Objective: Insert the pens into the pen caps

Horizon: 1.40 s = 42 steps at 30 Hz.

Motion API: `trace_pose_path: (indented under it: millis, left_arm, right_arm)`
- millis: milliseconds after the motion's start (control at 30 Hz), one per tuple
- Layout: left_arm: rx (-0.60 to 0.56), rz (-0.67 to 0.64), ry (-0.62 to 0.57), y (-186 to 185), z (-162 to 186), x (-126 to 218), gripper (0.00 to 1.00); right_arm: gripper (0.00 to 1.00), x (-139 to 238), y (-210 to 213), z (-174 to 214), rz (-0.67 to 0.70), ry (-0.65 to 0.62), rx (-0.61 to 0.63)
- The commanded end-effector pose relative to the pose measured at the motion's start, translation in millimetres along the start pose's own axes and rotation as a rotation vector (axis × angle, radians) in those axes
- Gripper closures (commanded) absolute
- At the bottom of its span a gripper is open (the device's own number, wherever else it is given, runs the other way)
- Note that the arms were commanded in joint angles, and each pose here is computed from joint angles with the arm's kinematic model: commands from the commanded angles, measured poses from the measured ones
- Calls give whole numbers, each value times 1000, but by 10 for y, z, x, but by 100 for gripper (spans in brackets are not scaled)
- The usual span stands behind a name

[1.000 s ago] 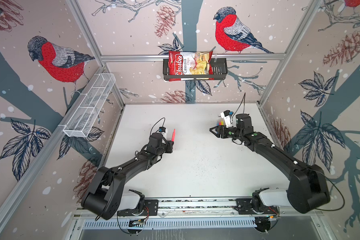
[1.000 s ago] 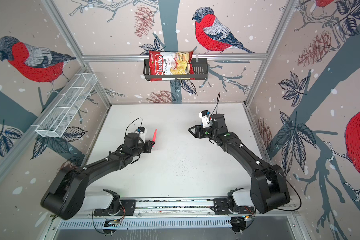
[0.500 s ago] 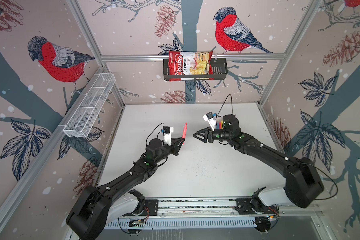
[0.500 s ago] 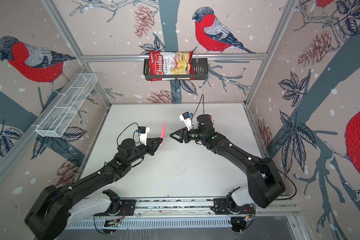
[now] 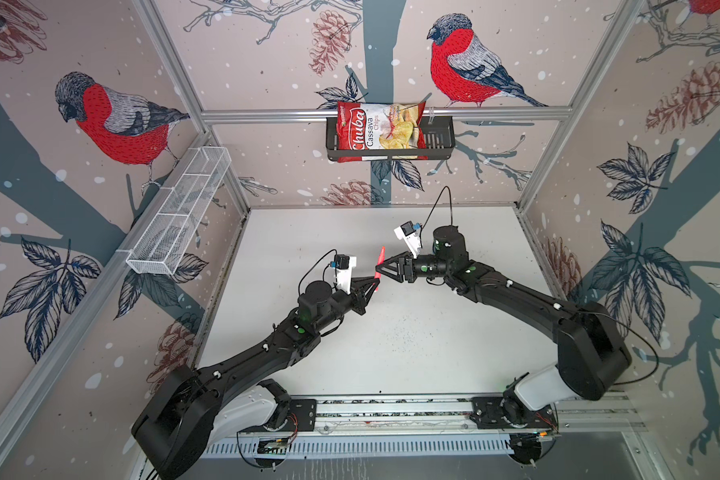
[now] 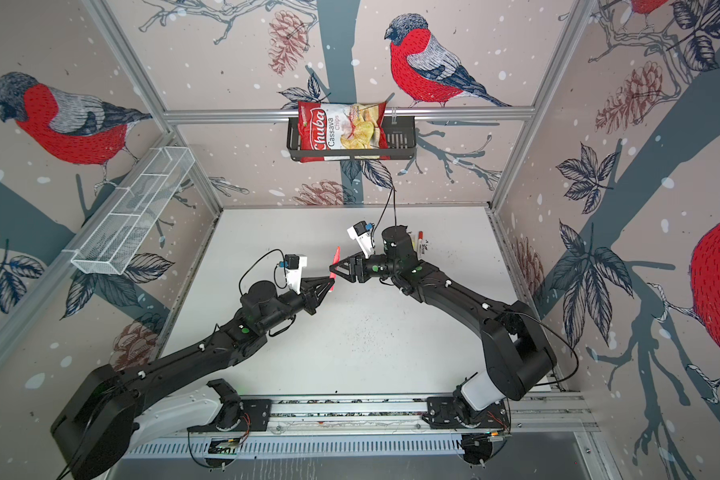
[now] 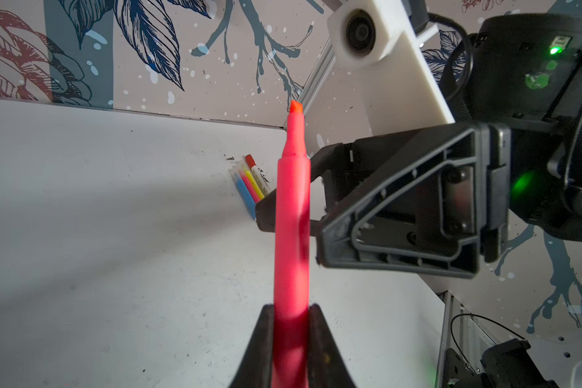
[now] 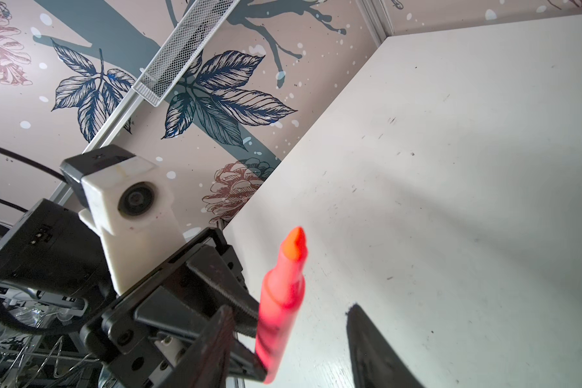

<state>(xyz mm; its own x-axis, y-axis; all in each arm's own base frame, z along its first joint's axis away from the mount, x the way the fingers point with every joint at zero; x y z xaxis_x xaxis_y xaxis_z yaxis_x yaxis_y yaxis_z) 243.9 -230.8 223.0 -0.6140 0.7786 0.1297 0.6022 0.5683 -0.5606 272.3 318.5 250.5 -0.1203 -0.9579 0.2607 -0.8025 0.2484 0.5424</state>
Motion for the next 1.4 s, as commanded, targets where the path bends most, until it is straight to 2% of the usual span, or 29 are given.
trace_pose_path:
  millis: [0,133,233,333,400,433,500,833,967,1067,1200,1267,1300,1367]
  left_arm:
    - [-17,50,-55,-107,-125,-9,86]
    - [-19,81,-33,-151,-91,-26,86]
    - [-26,94,-26,-185,-85,-33,86]
    - [-25,96,-21,-200,-97,-40,81]
    - [-25,90,-14,-204,-106,-50,68]
    - [-22,85,-10,-203,-112,-53,65]
    - [-29,88,-2,-221,-126,-61,65]
    - [-43,99,4,-258,-158,-72,78]
    - [-47,95,-9,-256,-178,-59,90]
    - [-50,97,-10,-262,-177,-51,100]
    - [-50,103,-7,-258,-155,-50,100]
    - [-45,104,-11,-247,-138,-41,100]
    - [-44,103,-15,-242,-134,-33,100]
    - [-45,101,-23,-233,-128,-12,100]
  right_arm:
    - [59,-18,66,-94,-24,-31,27]
    - [80,-23,56,-94,-20,-32,25]
    - [87,-25,56,-82,-19,-28,24]
    - [89,-11,73,-92,-19,-32,28]
    - [89,-2,92,-91,-21,-31,33]
    - [89,4,110,-95,-21,-32,43]
    - [89,3,141,-97,-12,-28,61]
    - [89,-33,283,-74,-1,5,117]
    - [88,-35,305,-63,11,11,129]
    - [83,-34,334,-46,9,18,138]
    - [75,-1,382,-42,13,14,151]
    - [59,25,389,-44,23,11,155]
    - [47,45,381,-50,40,8,155]
    - [41,104,333,-72,103,-3,152]
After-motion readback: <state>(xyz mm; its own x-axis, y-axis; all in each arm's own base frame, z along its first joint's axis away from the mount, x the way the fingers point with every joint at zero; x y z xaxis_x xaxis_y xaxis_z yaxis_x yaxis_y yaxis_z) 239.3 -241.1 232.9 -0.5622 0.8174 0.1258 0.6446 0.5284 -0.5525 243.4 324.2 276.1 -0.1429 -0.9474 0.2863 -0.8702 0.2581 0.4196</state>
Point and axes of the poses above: each gripper's point midway between its finger pads, its own x axis back along the fingers, its own y axis along the line the jaws close on, z = x × y, the point moved 4 cm from there along x, back along the fingers, and after that the axes turned 5 degrees about x, right-handed, at the moved point
